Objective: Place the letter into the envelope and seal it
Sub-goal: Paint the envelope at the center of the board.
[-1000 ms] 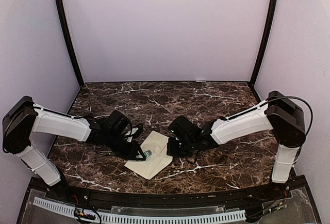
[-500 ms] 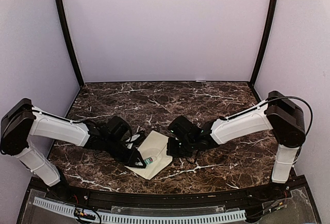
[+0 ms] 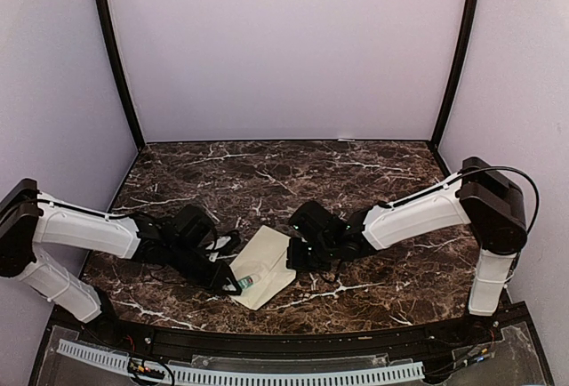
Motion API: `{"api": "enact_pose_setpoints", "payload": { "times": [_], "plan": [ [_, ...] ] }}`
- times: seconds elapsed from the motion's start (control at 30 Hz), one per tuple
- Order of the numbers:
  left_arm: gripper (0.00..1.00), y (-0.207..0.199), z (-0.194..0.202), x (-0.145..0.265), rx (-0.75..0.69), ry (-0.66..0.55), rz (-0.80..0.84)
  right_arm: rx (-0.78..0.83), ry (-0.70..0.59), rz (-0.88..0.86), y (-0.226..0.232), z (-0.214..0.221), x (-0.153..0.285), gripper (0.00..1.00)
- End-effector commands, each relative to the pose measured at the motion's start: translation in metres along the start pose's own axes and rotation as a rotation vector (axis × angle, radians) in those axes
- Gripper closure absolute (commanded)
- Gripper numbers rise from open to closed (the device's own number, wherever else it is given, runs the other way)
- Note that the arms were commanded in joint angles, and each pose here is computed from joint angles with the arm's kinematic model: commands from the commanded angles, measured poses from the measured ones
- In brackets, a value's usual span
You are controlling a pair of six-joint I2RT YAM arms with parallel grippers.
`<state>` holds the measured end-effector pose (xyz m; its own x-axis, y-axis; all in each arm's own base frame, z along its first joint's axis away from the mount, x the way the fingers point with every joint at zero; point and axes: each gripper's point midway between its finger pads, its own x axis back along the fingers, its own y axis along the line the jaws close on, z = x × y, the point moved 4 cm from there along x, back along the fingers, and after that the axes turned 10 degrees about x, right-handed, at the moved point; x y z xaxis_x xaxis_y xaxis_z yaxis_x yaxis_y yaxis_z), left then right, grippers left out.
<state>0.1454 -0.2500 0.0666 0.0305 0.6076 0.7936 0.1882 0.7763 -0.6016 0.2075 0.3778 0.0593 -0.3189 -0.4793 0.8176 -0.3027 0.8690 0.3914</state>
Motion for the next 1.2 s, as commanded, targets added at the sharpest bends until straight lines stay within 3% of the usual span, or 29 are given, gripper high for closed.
{"api": "enact_pose_setpoints", "payload": {
  "times": [0.0,0.43,0.83,1.17],
  "plan": [
    [1.00,0.038,0.031,-0.002,0.108,0.092,-0.146,-0.002,-0.005,0.029,-0.002,0.002,0.000,1.00],
    [1.00,0.030,0.042,0.011,0.081,0.112,-0.082,0.032,-0.016,-0.016,0.007,-0.001,0.005,1.00],
    [1.00,-0.077,-0.013,0.090,-0.044,-0.100,0.200,0.225,0.028,-0.217,0.028,0.007,0.037,1.00],
    [1.00,-0.124,-0.020,0.124,-0.139,-0.195,0.516,0.336,0.063,-0.349,0.046,0.011,0.042,1.00]
  ]
}}
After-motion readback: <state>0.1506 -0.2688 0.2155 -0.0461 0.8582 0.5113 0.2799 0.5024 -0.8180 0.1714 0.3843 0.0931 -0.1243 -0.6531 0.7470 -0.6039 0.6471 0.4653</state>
